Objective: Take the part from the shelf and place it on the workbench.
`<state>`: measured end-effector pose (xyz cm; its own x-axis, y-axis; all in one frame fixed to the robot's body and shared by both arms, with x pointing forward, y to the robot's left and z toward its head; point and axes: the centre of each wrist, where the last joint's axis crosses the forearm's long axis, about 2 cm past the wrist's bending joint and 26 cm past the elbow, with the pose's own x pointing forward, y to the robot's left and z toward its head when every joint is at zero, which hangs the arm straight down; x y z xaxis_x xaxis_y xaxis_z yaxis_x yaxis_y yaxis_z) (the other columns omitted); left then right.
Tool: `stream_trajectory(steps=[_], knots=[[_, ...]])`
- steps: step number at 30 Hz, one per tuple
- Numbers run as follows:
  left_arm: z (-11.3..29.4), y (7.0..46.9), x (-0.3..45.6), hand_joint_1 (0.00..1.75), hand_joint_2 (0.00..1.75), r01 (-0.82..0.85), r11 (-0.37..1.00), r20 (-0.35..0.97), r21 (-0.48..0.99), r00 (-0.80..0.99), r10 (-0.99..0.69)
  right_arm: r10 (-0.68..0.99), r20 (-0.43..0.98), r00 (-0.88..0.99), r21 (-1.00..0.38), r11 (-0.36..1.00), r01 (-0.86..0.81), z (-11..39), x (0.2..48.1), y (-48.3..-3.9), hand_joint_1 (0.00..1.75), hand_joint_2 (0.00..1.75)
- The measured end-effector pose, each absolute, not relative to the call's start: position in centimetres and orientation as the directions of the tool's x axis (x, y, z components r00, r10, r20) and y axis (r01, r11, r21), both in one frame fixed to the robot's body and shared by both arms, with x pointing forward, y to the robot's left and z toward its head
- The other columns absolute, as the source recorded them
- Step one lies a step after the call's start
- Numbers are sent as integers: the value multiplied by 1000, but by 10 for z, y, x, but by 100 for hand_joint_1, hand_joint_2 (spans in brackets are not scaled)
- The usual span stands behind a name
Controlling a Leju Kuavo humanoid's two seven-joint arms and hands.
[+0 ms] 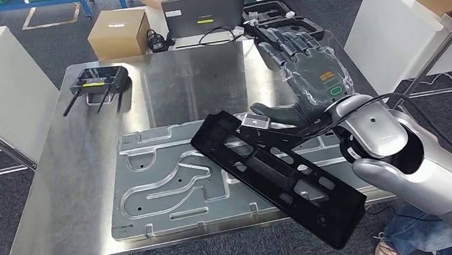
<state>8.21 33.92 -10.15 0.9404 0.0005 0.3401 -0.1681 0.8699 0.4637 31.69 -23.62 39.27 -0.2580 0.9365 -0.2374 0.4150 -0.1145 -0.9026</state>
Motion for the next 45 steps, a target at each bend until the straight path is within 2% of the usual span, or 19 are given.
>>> stream_trajectory(steps=[45], knots=[[-102, 328, 81, 0, 0, -259, 838, 313, 480, 943, 112, 927, -220, -304, -903, -76, 422, 397, 321, -231, 0, 0]])
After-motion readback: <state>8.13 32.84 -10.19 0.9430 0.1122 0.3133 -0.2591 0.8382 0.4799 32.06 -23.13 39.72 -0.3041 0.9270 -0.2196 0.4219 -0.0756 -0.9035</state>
